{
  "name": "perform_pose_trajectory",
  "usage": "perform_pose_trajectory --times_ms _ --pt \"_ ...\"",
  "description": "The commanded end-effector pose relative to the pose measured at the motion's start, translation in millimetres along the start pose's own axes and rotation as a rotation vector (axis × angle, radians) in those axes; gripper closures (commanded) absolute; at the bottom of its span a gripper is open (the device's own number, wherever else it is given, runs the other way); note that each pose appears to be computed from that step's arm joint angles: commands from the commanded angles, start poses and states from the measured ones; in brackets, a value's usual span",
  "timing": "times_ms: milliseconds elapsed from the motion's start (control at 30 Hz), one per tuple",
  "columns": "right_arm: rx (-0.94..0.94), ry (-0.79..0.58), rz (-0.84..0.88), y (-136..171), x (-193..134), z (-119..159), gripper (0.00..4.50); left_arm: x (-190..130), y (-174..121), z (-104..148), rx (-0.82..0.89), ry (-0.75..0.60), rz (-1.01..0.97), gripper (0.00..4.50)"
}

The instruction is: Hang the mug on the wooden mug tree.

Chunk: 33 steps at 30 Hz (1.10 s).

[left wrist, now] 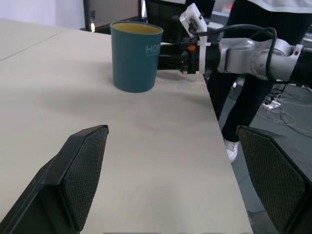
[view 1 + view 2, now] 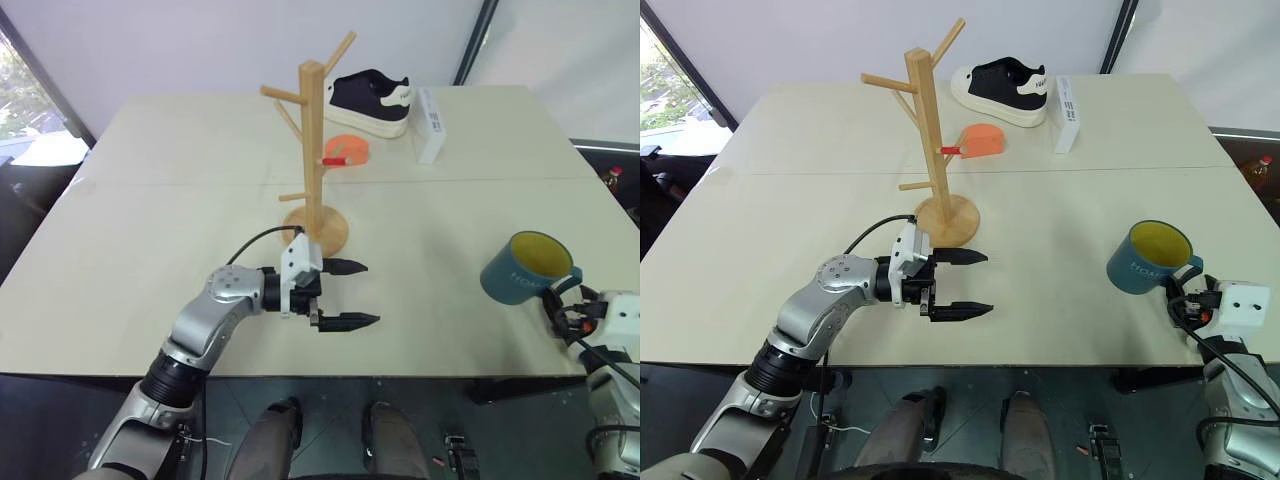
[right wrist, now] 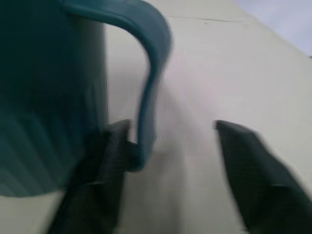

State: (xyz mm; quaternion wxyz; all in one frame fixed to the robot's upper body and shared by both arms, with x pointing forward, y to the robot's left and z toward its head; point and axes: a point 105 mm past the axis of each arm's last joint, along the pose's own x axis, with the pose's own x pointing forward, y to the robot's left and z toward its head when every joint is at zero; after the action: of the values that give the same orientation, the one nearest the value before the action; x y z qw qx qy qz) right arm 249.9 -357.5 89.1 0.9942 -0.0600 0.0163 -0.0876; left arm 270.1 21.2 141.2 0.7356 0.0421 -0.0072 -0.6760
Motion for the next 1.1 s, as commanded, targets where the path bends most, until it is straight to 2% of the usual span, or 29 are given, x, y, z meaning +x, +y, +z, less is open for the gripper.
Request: perform_pose_trajectory --times_ms 33,100,267,367,400,467,533,667,867,1100 --pt "-0.003 -0.028 0.020 0.2 1.2 8.7 3.52 -4.5 1.8 9.8 0.048 -0.016 0.021 0.00" --pt "-0.004 -0.035 0.036 3.2 1.7 10.3 4.44 -6.0 2.9 9.6 0.048 -0.014 0.029 0.00" --pt "-0.043 -0.091 0.148 26.5 4.5 32.4 4.44 -13.5 8.1 8.0 0.043 -0.005 0.066 0.00" --pt "-0.182 -0.121 0.341 63.7 4.9 56.8 4.44 -25.0 14.2 7.6 0.043 0.002 0.117 0.00" --pt "-0.237 -0.142 0.411 78.1 4.8 68.1 4.44 -31.1 18.4 8.7 0.038 -0.004 0.147 0.00" --pt "-0.373 -0.257 0.615 124.5 8.1 118.3 4.44 -58.1 32.9 13.3 0.015 -0.036 0.255 0.00" --pt "-0.476 -0.338 0.754 158.7 5.6 154.0 4.44 -81.0 42.6 17.3 0.009 -0.058 0.335 0.00" --pt "-0.614 -0.401 0.920 205.6 11.8 190.4 4.44 -110.6 52.6 31.2 0.039 -0.096 0.424 0.00" --pt "-0.694 -0.466 1.017 243.1 32.8 226.3 4.44 -127.1 42.5 57.1 0.055 -0.177 0.452 0.00" --pt "-0.747 -0.459 1.059 251.4 43.8 229.2 4.44 -132.9 36.1 60.9 0.065 -0.181 0.501 0.00"
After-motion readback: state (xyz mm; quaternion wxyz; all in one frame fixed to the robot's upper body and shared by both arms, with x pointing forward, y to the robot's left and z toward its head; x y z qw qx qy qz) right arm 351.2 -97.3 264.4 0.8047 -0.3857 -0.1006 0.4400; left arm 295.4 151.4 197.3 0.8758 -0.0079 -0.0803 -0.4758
